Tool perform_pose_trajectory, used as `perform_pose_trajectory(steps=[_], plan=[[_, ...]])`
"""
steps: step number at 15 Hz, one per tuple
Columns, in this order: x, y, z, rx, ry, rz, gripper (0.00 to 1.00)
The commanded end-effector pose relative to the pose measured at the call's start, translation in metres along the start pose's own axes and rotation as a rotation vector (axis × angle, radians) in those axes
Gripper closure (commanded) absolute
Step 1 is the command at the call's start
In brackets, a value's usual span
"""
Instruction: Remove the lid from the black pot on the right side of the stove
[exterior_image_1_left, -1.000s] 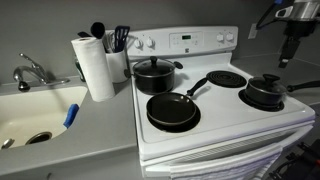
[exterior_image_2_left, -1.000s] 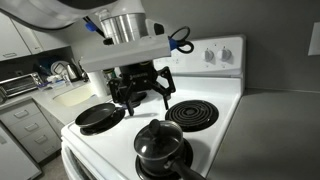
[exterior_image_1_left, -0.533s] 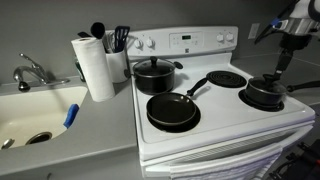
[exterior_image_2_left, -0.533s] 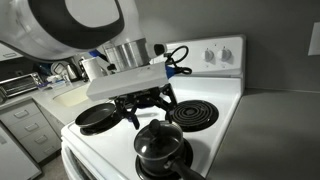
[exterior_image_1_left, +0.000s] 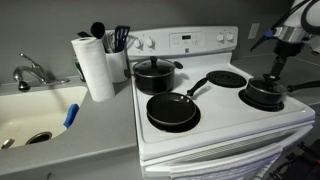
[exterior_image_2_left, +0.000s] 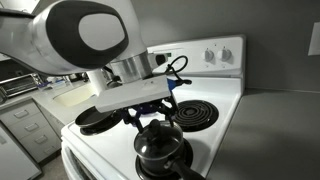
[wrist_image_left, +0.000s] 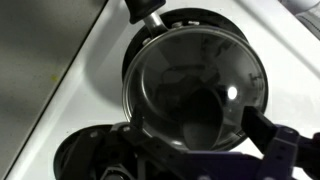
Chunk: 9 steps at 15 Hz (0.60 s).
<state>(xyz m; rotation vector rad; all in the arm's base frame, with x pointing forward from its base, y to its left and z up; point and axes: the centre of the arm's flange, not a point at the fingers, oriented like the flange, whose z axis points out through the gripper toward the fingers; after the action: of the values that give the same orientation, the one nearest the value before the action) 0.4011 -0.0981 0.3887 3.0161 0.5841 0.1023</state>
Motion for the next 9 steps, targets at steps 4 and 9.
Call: perform_pose_trajectory(steps=[4, 9], plan=[[0.0145, -0.0048, 0.0185, -0.016, 0.004, -0.029, 0.23], [0.0153, -0.0078, 0.0085, -0.017, -0.002, -0.046, 0.65]])
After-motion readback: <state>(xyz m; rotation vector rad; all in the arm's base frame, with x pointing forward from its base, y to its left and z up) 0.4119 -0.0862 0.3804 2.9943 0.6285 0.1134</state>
